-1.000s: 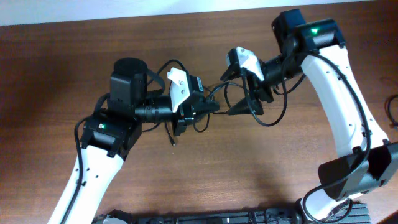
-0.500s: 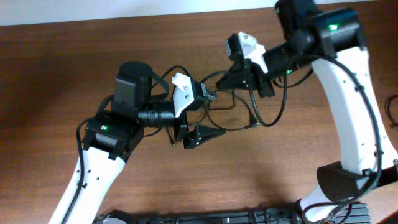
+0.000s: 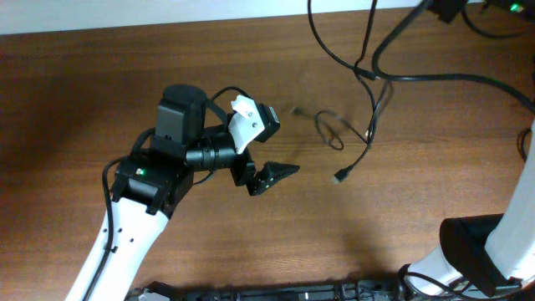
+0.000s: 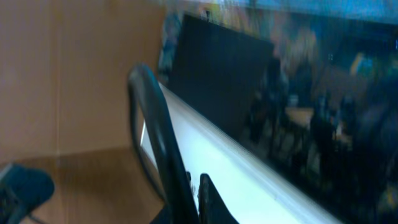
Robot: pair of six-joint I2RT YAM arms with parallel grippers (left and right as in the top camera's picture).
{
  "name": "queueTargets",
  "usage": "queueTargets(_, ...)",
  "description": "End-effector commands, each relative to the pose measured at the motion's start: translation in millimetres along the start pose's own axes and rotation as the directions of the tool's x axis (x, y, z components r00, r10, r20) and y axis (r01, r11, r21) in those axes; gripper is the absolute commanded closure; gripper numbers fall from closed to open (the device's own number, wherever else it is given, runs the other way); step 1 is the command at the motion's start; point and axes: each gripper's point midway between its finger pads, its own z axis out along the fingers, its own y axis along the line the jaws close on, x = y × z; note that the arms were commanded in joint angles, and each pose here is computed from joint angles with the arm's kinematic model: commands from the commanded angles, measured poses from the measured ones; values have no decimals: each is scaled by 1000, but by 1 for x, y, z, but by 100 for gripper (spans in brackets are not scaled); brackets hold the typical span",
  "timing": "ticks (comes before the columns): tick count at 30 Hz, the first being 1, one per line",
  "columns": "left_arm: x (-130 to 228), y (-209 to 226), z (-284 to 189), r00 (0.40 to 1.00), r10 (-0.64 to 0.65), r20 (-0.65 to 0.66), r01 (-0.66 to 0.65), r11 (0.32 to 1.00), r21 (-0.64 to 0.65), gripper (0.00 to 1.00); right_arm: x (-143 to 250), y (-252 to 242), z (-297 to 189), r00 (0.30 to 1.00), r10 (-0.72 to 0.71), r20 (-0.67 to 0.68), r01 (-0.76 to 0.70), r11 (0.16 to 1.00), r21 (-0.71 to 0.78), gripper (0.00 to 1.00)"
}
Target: Untangle cables
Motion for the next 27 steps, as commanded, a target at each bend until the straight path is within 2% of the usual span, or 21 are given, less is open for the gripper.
queueTargets(1, -3, 0, -3, 1000, 13, 6, -13, 1000, -13, 1, -28, 14, -7, 996, -41, 76, 44, 998, -41, 96)
queueTargets(5, -3, 0, -3, 1000, 13, 6, -13, 1000, -13, 1, -57, 14, -11, 967, -186, 175, 191, 982, -11, 96)
queueTargets(8, -3, 0, -3, 1000, 13, 6, -13, 1000, -13, 1, -80, 9, -16, 925, -295, 240, 288, 956, 64, 96)
queueTargets(11, -3, 0, -3, 1000, 13, 6, -13, 1000, -13, 1, -100, 9, -21, 825, -493, 275, 467, 870, 159, 96)
queueTargets(13, -3, 0, -3, 1000, 13, 6, -13, 1000, -13, 1, -101, -6, -22, 822, -515, 242, 464, 853, 241, 96)
queueTargets(14, -3, 0, -3, 1000, 13, 6, -13, 1000, -13, 1, -98, -25, -25, 835, -515, 194, 441, 837, 324, 96)
queueTargets(15, -3, 0, -3, 1000, 13, 6, -13, 1000, -13, 1, -85, -58, -30, 851, -517, 91, 431, 787, 441, 96)
queueTargets(17, -3, 0, -3, 1000, 13, 6, -13, 1000, -13, 1, -59, -117, -48, 890, -448, -84, 393, 660, 640, 96)
queueTargets(19, -3, 0, -3, 1000, 13, 6, -13, 1000, -13, 1, -33, -175, -82, 922, -326, -208, 347, 462, 816, 96)
queueTargets(20, -3, 0, -3, 1000, 13, 6, -13, 1000, -13, 1, -12, -207, -110, 933, -238, -268, 336, 317, 887, 96)
queueTargets(21, -3, 0, -3, 1000, 13, 6, -13, 1000, -13, 1, 3, -225, -127, 936, -184, -299, 338, 240, 910, 96)
queueTargets(23, -3, 0, -3, 1000, 13, 6, -13, 1000, -13, 1, 38, -257, -159, 961, -63, -268, 274, 118, 954, 96)
queueTargets(27, -3, 0, -3, 1000, 13, 6, -13, 1000, -13, 1, 99, -291, -195, 979, 112, -170, 165, 50, 985, 96)
